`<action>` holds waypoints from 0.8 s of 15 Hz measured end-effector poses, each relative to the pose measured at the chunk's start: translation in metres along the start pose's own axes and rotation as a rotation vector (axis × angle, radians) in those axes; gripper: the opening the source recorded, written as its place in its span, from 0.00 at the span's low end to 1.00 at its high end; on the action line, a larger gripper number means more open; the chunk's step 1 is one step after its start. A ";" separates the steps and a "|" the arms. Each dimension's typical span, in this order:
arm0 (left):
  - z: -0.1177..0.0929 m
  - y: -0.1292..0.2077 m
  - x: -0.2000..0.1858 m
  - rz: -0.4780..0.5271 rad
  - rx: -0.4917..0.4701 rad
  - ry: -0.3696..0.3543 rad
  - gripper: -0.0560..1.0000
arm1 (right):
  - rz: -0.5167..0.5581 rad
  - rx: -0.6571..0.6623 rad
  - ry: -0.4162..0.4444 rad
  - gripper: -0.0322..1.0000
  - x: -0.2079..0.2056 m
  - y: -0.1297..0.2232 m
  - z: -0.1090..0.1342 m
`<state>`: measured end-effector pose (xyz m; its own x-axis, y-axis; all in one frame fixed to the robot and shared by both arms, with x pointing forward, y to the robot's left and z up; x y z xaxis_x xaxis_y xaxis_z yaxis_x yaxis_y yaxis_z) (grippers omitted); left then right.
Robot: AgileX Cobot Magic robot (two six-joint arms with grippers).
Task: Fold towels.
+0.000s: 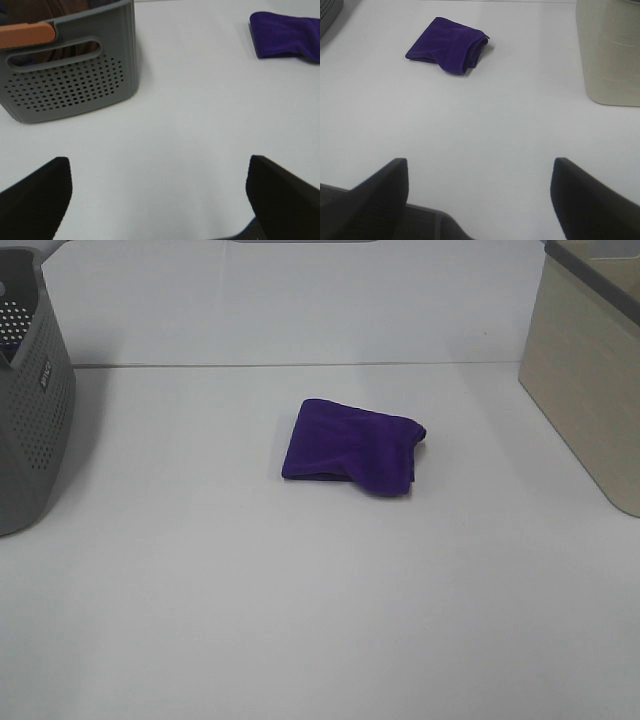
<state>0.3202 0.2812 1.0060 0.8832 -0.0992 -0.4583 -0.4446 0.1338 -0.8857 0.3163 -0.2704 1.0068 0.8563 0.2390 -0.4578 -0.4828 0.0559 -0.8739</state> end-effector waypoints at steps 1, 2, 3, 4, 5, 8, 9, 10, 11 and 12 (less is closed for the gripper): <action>0.001 -0.001 0.001 -0.005 0.000 -0.003 0.88 | -0.003 -0.001 0.000 0.78 0.000 0.000 0.000; 0.001 -0.001 0.001 -0.007 -0.003 -0.003 0.88 | -0.004 -0.002 0.000 0.78 0.000 -0.001 0.000; 0.001 -0.002 0.001 -0.012 -0.002 -0.004 0.88 | -0.004 -0.002 0.000 0.78 0.001 0.000 0.000; 0.001 -0.003 0.001 -0.015 -0.002 -0.005 0.88 | -0.008 -0.001 -0.002 0.78 0.001 -0.001 0.000; 0.001 -0.003 0.001 -0.017 -0.002 -0.005 0.88 | -0.008 -0.001 -0.002 0.78 0.001 -0.001 0.000; -0.001 -0.003 0.001 -0.019 -0.008 0.004 0.88 | -0.009 -0.001 -0.004 0.78 0.001 -0.001 0.001; -0.001 -0.003 0.001 -0.019 -0.008 0.004 0.88 | -0.009 -0.001 -0.004 0.78 0.001 -0.001 0.001; -0.001 -0.003 0.001 -0.019 -0.008 0.004 0.88 | -0.009 0.000 -0.003 0.78 0.001 -0.001 0.001; 0.000 -0.003 0.001 -0.019 -0.010 0.000 0.88 | -0.011 0.008 0.010 0.78 0.001 -0.002 -0.001; 0.001 -0.003 0.001 -0.018 -0.021 -0.018 0.88 | -0.017 0.025 0.039 0.78 0.001 -0.002 -0.003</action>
<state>0.3227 0.2818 1.0087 0.8934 -0.0841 -0.4412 -0.4316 0.1112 -0.8952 0.3187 -0.2731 1.0079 0.8706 0.2003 -0.4494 -0.4723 0.0840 -0.8774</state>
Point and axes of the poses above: a point on each arm's last joint axis where the gripper is mounted, x pointing out along that axis toward the gripper, z along the wrist's bending axis when the last joint is at zero, y = z × x, the point moved 10 cm from there along x, pointing out along that axis toward the gripper, and after that the axes turned 6 degrees about x, right-handed, at the moved point
